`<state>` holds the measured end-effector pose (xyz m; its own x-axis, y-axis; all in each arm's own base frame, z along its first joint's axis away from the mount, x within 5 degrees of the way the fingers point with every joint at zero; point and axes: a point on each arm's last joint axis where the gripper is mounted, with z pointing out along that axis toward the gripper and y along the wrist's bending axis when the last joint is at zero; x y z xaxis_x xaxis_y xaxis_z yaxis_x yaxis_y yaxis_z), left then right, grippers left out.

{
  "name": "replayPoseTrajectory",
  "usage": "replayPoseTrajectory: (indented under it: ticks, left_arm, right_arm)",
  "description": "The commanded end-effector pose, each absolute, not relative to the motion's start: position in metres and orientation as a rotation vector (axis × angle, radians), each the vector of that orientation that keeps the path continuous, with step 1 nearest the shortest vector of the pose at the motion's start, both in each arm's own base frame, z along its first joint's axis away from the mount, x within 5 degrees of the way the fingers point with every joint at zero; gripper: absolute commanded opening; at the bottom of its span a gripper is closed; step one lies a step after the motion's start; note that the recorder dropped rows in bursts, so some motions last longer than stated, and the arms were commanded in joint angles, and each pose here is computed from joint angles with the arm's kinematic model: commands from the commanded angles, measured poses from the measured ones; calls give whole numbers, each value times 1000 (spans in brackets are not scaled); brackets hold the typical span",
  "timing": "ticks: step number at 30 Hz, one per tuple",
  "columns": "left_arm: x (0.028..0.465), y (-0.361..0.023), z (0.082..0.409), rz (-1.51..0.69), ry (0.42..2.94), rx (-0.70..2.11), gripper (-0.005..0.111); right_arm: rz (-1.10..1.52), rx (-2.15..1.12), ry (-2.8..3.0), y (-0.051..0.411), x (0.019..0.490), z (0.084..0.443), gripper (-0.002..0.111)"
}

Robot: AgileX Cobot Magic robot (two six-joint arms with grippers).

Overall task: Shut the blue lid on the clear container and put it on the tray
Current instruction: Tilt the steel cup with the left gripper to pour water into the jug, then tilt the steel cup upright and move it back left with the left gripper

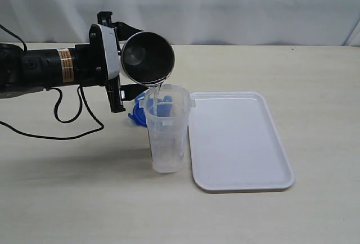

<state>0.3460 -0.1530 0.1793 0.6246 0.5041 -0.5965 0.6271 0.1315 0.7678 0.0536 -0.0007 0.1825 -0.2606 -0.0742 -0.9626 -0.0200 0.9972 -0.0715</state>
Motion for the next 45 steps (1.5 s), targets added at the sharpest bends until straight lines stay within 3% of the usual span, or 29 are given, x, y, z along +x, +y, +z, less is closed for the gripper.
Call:
replayPoseTrajectory:
  ticks: [1,45]
  left_arm:
    - [348,-155,197,-109,929,1435,0]
    - [348,-155,196,-62,875,1480,0]
  right_arm:
    - [-53,-57,1829,-1,53,182,5]
    - [-53,-57,1829,-1,53,182,5]
